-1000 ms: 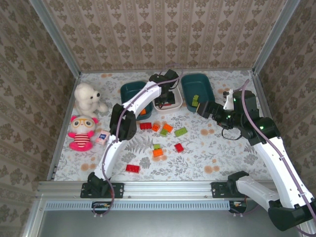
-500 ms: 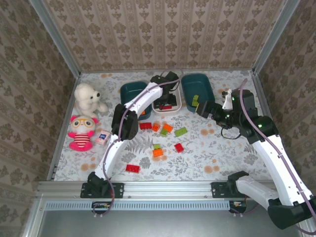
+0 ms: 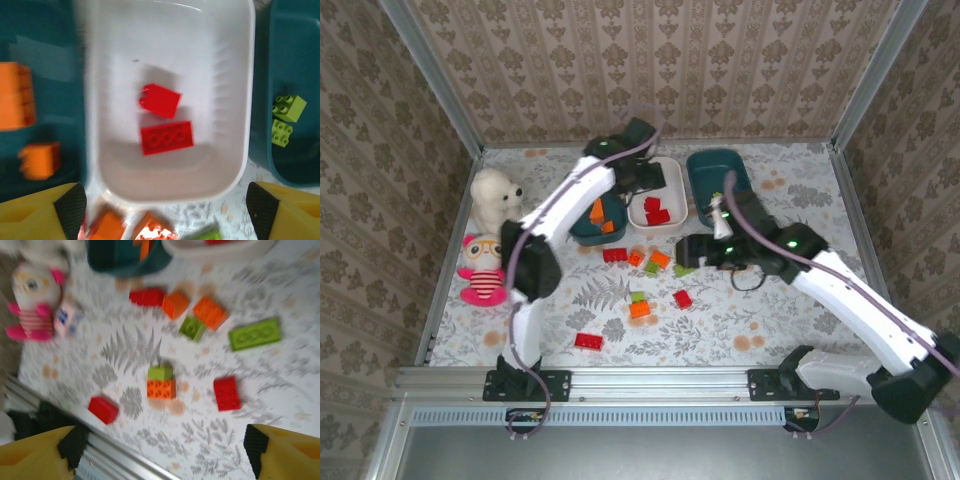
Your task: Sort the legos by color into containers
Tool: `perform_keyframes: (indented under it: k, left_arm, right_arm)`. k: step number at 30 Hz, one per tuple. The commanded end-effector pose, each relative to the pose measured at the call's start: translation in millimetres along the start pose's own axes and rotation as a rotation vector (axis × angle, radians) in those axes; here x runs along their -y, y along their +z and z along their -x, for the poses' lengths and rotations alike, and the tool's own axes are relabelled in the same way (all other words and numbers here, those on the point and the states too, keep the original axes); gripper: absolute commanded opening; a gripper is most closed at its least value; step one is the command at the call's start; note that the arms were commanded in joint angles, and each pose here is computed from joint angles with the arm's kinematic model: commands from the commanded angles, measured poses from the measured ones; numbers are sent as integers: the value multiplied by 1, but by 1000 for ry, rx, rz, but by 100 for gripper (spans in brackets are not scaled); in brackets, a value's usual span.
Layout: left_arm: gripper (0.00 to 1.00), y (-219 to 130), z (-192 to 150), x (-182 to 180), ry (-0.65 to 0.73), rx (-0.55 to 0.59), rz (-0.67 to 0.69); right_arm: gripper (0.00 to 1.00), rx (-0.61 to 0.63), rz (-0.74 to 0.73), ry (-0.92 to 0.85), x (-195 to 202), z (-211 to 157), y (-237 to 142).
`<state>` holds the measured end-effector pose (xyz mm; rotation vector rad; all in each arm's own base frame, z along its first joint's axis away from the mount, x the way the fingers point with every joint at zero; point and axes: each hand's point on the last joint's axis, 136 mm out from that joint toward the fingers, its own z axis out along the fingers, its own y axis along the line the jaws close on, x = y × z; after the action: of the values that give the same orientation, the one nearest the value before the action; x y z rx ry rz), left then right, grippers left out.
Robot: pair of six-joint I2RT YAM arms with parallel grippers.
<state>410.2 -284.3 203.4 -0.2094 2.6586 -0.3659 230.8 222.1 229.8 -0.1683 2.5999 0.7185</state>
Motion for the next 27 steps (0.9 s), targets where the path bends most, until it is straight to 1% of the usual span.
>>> perform_keyframes:
  k: [1, 4, 7, 9, 10, 11, 14, 16, 19, 21, 23, 27]
  left_arm:
    - [86, -62, 17, -48, -145, 168, -50]
    - [85, -91, -15, -104, -184, 200, -29]
    - [85, -117, -63, -153, -192, 201, -15]
    - [85, -128, -96, -175, -185, 187, -42]
    - [86, -130, -114, -180, -166, 167, -81]
    - [86, -136, -131, -178, -138, 154, -150]
    - [86, -151, -168, -167, -83, 124, -369]
    - [87, -161, -189, -167, -70, 110, -449]
    - [88, -170, -209, -171, -79, 98, -502]
    - [88, -171, -216, -174, -98, 92, -510]
    - [88, -172, -218, -176, -107, 97, -515]
    - [88, -174, -214, -175, -108, 109, -517]
  right_arm:
    - [82, -82, -96, -86, -12, -17, 39]
    - [77, -187, -148, -139, -27, -36, 83]
    - [76, -257, -221, -160, -35, -45, 117]
    - [76, -298, -256, -148, -37, -50, 137]
    - [76, -317, -280, -135, -36, -53, 147]
    - [76, -334, -301, -120, -34, -56, 156]
    - [77, -364, -353, -73, -27, -63, 176]
    - [76, -373, -385, -49, -21, -66, 184]
    - [76, -381, -410, -36, -16, -69, 197]
    - [74, -384, -424, -36, -15, -69, 203]
    - [72, -392, -438, -35, -12, -71, 209]
    - [65, -404, -456, -32, -9, -73, 218]
